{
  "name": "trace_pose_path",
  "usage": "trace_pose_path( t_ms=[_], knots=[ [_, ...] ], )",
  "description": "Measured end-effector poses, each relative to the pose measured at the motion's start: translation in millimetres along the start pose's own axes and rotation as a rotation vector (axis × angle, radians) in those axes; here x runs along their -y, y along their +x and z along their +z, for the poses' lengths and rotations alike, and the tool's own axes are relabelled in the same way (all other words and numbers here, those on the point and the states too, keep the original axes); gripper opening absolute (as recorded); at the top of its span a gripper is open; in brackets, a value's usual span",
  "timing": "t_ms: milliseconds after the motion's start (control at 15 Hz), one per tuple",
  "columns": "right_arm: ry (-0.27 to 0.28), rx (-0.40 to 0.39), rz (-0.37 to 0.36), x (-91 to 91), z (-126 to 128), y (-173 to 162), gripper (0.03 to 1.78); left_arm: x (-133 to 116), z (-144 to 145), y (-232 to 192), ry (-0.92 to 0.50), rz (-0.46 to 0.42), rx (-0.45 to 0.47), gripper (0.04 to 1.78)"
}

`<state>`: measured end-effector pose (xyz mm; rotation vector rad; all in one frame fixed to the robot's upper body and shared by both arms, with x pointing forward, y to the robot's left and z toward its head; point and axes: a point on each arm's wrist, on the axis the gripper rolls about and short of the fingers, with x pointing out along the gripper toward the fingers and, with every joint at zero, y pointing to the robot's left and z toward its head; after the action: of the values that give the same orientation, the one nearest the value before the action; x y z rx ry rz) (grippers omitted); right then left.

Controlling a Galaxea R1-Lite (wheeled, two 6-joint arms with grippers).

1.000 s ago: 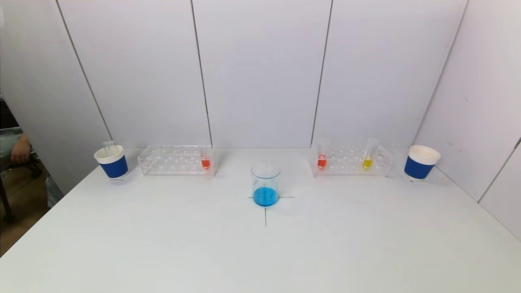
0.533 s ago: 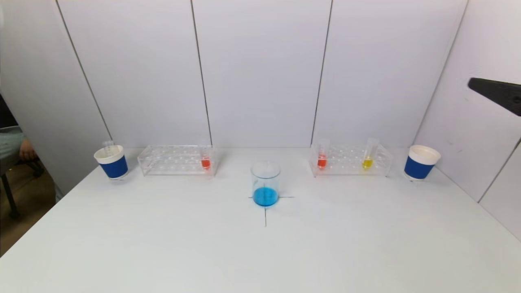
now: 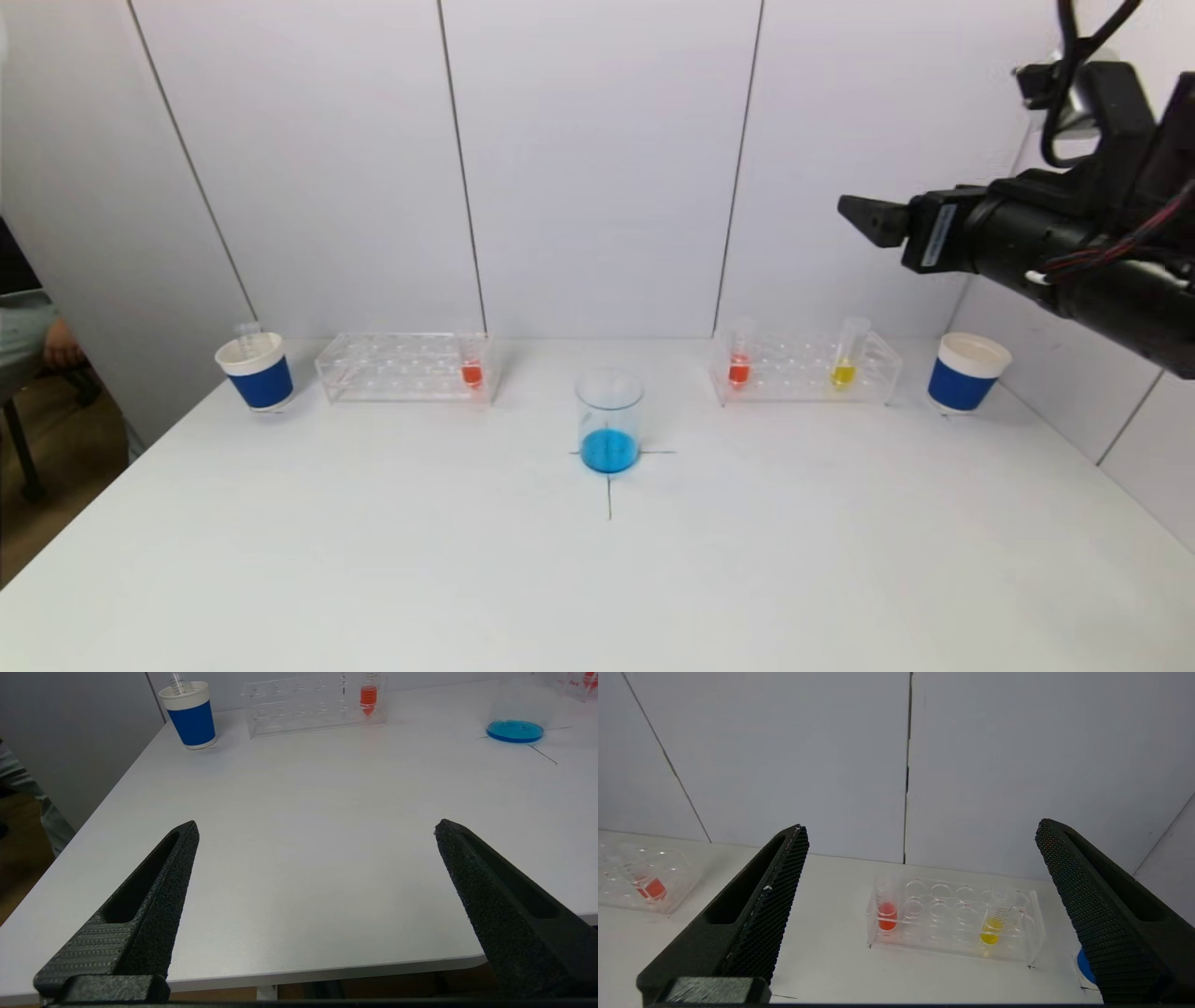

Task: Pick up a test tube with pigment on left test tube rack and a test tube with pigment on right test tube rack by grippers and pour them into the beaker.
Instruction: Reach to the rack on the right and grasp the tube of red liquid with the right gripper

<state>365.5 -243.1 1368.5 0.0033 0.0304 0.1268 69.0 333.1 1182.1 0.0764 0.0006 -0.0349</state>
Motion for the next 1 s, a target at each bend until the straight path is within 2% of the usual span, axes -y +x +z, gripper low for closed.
trace_pose_path(
  t_ms=[400, 1000],
  knots=[
    [-0.006, -0.063, -0.006, -16.9, -52.1, 51.7, 1.77, 0.0, 0.0, 0.0, 0.000, 0.000, 0.000, 1.76],
    [-0.010, -0.090, -0.034, -22.1, -113.7, 96.0, 1.77, 0.0, 0.0, 0.0, 0.000, 0.000, 0.000, 1.76]
  ],
)
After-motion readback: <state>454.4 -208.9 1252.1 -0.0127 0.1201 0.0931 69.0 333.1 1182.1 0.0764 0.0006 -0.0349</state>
